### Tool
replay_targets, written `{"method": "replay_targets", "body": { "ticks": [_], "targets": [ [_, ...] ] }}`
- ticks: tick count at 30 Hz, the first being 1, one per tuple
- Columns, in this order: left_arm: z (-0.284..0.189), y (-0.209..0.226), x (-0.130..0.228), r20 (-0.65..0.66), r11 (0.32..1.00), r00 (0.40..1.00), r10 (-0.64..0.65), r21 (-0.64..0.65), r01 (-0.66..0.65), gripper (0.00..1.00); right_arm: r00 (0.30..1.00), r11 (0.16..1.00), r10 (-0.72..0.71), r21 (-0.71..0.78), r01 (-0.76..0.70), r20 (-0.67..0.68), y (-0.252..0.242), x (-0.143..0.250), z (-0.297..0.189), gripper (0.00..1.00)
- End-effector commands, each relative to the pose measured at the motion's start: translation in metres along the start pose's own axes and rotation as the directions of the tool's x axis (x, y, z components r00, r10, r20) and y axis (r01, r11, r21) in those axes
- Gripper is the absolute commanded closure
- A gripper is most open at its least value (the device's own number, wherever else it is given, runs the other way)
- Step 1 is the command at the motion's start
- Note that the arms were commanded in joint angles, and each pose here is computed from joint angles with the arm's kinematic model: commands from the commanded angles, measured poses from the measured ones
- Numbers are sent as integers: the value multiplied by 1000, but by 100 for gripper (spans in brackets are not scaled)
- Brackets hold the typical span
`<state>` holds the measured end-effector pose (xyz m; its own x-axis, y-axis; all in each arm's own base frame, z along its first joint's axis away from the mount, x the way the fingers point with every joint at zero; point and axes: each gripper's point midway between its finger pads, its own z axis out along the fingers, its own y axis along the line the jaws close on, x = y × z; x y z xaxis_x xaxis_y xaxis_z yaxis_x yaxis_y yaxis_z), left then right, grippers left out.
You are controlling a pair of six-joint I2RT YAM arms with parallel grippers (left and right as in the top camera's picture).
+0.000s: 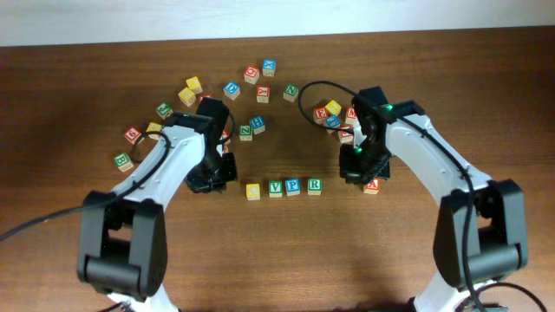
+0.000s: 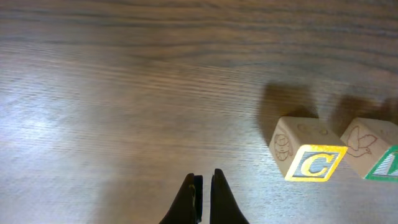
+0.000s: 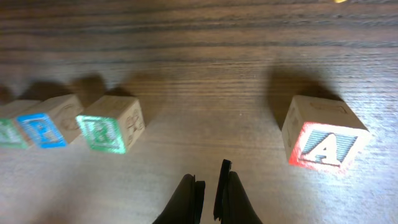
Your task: Spell out CVPR
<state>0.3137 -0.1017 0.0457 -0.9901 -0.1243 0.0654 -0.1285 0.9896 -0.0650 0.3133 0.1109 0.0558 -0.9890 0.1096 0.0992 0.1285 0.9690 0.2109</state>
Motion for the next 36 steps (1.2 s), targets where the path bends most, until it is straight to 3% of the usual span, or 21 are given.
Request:
{"method": "replay_targets", "body": {
  "ticks": [1,10,16,36],
  "targets": [
    [26,-8,8,-95,998,994,48,46,-44,100,998,1000,-6,6,7,-60,6,6,23,96],
    [39,-9,5,-112,997,992,65,50,-60,100,997,998,-64,1,64,-30,23,0,35,96],
    [39,-9,6,-112,997,992,64,50,-59,100,998,993,-66,97,65,6,7,-8,34,96],
    [52,-28,7,-117,995,990,74,72,-66,100,997,997,-73,9,73,-3,19,-3,46,96]
  ]
}}
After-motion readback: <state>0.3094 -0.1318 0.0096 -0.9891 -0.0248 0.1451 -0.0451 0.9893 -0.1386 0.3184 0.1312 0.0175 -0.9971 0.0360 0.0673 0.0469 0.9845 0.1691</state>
